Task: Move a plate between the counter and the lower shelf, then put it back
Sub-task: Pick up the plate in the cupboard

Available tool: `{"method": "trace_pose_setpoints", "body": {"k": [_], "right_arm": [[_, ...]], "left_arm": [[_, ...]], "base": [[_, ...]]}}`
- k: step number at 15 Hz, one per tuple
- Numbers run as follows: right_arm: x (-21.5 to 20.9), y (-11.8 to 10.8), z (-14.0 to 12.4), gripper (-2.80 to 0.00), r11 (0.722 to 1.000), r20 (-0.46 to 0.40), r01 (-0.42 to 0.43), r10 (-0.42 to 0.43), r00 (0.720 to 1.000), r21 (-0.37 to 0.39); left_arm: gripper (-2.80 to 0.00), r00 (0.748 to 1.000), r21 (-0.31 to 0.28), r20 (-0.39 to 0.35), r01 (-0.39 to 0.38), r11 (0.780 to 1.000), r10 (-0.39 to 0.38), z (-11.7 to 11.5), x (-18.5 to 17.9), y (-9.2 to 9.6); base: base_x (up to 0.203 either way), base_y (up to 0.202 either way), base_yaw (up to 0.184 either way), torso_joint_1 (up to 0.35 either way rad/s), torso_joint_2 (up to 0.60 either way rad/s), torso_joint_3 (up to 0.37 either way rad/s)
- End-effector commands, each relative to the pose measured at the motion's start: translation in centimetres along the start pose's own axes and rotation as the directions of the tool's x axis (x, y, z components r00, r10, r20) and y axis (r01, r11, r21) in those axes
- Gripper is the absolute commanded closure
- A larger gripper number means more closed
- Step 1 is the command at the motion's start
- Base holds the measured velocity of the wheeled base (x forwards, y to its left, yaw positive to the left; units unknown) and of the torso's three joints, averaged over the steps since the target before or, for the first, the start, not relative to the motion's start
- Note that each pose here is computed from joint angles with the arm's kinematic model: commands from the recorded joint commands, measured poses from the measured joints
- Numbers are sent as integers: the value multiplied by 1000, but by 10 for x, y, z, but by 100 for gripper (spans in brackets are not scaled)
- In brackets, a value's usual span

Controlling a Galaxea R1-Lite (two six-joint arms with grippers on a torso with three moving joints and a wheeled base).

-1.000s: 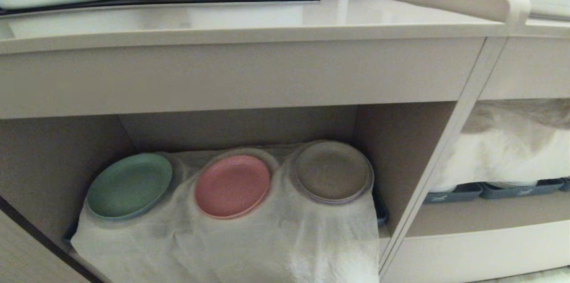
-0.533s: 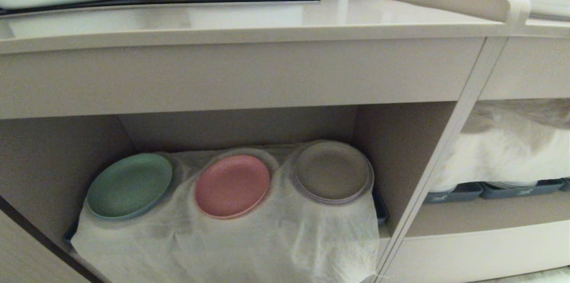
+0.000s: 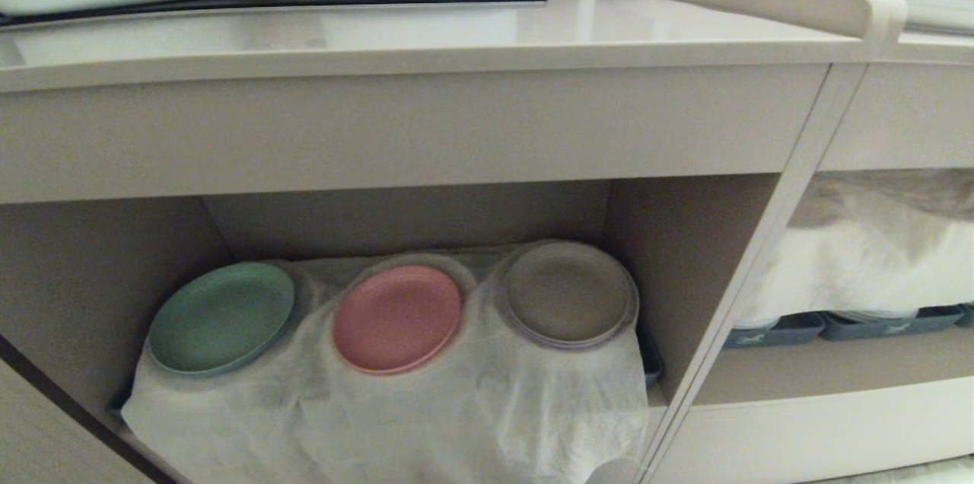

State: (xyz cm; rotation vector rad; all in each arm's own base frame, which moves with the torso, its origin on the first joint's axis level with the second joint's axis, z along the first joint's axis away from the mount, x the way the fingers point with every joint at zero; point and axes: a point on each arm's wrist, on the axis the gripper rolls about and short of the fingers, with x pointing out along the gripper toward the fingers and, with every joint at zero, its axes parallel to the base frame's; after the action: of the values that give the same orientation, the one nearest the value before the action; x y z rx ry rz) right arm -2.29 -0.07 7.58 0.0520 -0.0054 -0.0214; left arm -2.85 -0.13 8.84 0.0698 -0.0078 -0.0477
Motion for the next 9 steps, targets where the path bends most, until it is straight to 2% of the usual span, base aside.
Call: {"method": "trace_pose_setpoints", "body": {"k": [1, 4, 9], "right_arm": [[0, 0, 0, 0, 1000, -2, -1, 1, 1000, 0], [0, 0, 0, 0, 1000, -1, 0, 0, 1000, 0], [0, 0, 0, 0, 1000, -2, 0, 0, 1000, 0]], "left_arm": [[0, 998, -5, -51, 26, 1000, -26, 11, -8, 0], [0, 984, -24, -140, 107, 994, -109, 23, -16, -1], [0, 942, -58, -300, 140, 988, -151, 48, 6, 1]], "base": [[0, 0, 0, 0, 0, 0], [0, 0, 0, 0, 0, 0], [0, 0, 0, 0, 0, 0]]}}
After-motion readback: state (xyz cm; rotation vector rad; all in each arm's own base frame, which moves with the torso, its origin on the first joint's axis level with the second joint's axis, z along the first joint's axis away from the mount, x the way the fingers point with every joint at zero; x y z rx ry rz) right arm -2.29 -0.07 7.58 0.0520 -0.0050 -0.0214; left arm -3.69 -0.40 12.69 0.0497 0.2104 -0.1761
